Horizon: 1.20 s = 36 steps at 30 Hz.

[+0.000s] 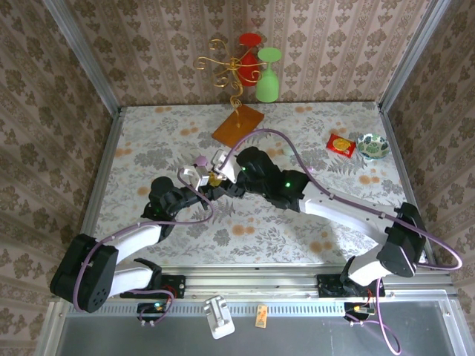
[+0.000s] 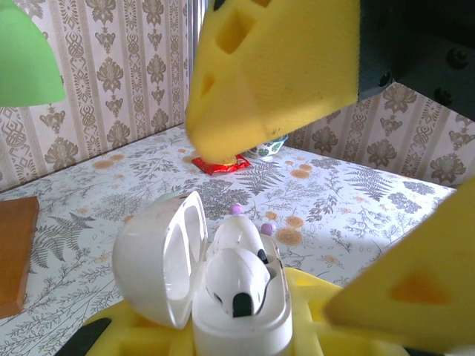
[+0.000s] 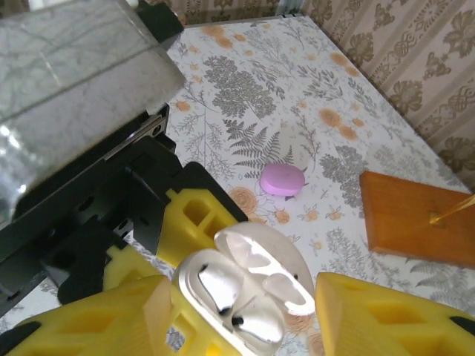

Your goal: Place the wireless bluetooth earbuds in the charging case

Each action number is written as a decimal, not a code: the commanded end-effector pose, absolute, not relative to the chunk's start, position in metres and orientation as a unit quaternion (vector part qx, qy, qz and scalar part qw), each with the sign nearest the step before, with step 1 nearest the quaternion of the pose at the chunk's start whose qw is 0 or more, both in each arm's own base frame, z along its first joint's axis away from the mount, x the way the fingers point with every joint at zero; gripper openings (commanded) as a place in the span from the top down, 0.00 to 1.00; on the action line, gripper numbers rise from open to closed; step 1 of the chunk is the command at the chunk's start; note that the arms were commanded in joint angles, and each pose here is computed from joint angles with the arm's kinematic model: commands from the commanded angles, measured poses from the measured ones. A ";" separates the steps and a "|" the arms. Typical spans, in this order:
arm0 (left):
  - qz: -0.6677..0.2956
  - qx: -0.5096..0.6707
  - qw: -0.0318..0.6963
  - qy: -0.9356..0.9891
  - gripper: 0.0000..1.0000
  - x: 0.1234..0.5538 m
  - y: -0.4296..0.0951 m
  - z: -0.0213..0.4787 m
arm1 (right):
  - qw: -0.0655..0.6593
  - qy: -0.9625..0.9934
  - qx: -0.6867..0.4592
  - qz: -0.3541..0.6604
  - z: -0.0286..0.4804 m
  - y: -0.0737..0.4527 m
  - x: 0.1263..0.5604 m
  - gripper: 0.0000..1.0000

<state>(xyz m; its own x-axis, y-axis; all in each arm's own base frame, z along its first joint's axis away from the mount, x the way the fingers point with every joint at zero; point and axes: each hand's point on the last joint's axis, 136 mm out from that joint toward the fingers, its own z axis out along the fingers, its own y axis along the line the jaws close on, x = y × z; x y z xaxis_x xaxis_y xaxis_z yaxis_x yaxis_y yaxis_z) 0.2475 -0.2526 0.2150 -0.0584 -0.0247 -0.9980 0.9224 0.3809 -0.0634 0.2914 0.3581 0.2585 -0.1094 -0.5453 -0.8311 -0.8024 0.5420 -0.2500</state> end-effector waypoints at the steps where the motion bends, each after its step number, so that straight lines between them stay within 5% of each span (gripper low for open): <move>1: -0.414 0.375 0.603 0.570 1.00 0.249 -0.253 0.240 | 0.510 0.727 -0.419 0.192 0.287 0.350 0.290 0.40; 10: -0.409 0.383 0.611 0.560 1.00 0.246 -0.252 0.239 | 0.520 0.750 -0.292 0.285 0.309 0.314 0.309 0.32; 18: -0.411 0.434 0.609 0.521 1.00 0.229 -0.258 0.238 | 0.411 0.817 -0.223 0.336 0.289 0.312 0.328 0.27; 36: -0.389 0.456 0.615 0.512 1.00 0.232 -0.269 0.243 | 0.234 0.875 -0.291 0.310 0.227 0.317 0.301 0.26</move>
<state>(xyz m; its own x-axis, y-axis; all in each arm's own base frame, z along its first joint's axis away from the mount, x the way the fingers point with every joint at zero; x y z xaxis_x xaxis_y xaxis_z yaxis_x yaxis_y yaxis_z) 0.2228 -0.2681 0.2203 0.1067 0.0160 -0.9942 0.9614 0.2535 0.1073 0.3289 0.3176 0.2367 -0.7011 -0.2689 -0.6605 -0.6149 0.6969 0.3690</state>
